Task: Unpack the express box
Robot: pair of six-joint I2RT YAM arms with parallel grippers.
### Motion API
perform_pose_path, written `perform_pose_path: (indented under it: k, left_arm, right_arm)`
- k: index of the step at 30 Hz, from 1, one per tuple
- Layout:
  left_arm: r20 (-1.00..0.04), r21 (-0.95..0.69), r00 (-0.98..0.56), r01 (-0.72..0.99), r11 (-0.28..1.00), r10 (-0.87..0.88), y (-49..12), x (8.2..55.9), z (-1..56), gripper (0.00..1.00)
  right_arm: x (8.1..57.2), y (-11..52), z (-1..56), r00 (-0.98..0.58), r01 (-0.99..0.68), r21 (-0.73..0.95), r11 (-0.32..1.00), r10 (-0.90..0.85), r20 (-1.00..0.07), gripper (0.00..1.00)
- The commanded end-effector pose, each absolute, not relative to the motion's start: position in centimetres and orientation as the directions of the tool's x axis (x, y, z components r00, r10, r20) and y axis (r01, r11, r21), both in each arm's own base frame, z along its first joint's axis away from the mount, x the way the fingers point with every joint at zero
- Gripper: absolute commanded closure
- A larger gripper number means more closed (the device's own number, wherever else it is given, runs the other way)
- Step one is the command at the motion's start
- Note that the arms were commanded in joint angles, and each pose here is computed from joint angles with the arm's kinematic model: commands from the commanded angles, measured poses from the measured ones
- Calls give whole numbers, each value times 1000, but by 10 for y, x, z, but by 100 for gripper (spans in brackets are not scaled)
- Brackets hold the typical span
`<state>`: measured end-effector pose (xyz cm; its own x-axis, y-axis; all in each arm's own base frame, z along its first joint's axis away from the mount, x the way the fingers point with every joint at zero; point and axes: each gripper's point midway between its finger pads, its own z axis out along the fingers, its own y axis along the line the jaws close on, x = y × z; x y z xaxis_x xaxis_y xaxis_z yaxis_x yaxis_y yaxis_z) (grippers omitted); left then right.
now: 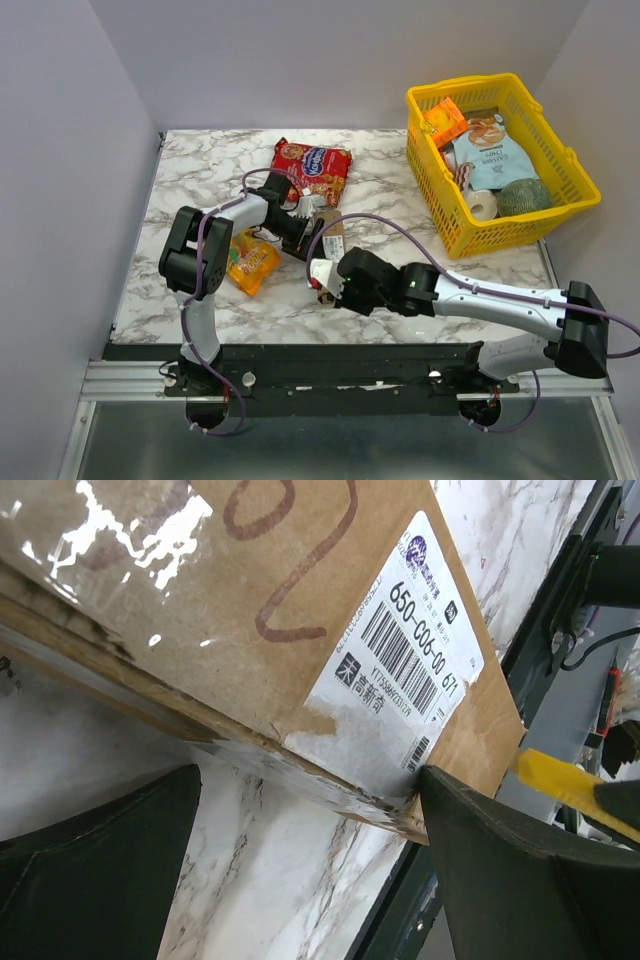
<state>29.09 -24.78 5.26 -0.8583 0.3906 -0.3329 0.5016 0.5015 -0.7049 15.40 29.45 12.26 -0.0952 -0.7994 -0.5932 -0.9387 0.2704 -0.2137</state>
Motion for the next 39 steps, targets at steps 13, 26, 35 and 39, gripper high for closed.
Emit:
perform_pose_path:
  k: [13, 26, 35, 39]
  left_arm:
    - [-316, -592, -818, 566, 574, 481, -236, 293, 9, 2]
    - [-311, -592, -819, 564, 576, 481, -236, 293, 8, 2]
    - [-307, -598, -820, 562, 572, 483, -237, 292, 6, 2]
    - [-306, -597, -820, 561, 573, 484, -238, 292, 6, 2]
  right_arm:
    - [159, 342, 178, 306, -918, -396, 2, -632, -712, 100]
    - [173, 349, 164, 280, -914, -405, 30, -677, -681, 99]
    - [175, 345, 160, 278, -909, -414, 36, -689, -670, 100]
    - [173, 342, 154, 285, -908, -418, 21, -700, -655, 100]
